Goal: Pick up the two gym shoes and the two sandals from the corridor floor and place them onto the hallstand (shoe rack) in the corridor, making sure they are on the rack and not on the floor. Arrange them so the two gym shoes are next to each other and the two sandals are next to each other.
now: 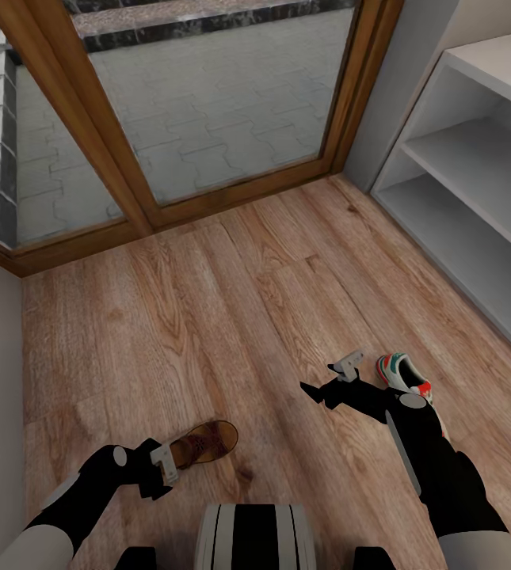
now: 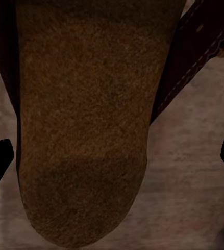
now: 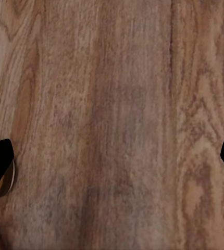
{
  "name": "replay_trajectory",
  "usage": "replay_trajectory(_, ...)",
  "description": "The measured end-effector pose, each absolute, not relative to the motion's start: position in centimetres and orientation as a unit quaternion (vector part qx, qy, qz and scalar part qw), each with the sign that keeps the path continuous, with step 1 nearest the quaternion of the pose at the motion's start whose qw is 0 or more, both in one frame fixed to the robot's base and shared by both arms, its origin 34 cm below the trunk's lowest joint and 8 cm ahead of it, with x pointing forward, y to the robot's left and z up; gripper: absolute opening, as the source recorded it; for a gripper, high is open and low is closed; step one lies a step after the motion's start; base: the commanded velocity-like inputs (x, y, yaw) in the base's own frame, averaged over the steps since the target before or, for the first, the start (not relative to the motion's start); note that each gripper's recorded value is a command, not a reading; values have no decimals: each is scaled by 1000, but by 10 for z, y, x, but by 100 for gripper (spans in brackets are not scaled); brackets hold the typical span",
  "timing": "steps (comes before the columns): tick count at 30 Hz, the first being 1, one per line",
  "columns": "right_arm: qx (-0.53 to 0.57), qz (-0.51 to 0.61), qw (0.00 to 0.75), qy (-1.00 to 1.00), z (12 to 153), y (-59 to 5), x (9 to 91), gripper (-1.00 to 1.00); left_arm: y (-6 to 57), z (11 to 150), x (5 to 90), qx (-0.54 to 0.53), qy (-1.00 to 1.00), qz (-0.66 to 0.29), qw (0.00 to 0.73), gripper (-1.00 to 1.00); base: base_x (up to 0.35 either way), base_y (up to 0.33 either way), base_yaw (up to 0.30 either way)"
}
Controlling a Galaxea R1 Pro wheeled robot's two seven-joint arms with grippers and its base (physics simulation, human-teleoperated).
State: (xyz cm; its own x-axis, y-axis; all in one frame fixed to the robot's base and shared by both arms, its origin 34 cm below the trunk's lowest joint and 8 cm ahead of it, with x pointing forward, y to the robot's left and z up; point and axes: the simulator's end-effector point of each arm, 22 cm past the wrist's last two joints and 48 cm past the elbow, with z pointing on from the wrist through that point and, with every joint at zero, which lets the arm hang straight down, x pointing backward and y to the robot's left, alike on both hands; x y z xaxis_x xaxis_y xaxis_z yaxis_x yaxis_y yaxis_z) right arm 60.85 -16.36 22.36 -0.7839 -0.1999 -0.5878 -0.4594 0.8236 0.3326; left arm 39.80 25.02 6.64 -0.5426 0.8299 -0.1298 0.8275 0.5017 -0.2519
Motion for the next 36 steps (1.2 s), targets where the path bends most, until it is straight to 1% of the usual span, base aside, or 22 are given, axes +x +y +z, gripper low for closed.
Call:
replay_trajectory(14,-181,236,275,915,223,-164,608,100,256,66,392,-476,-868,141,12,100,0,0,0)
replay_trajectory(15,-180,236,275,915,224,-164,608,100,257,66,392,-476,-868,140,12,-100,0,0,0)
replay_trajectory(36,-181,236,275,915,224,-164,608,100,263,65,386,-485,-864,132,27,-100,0,0,0)
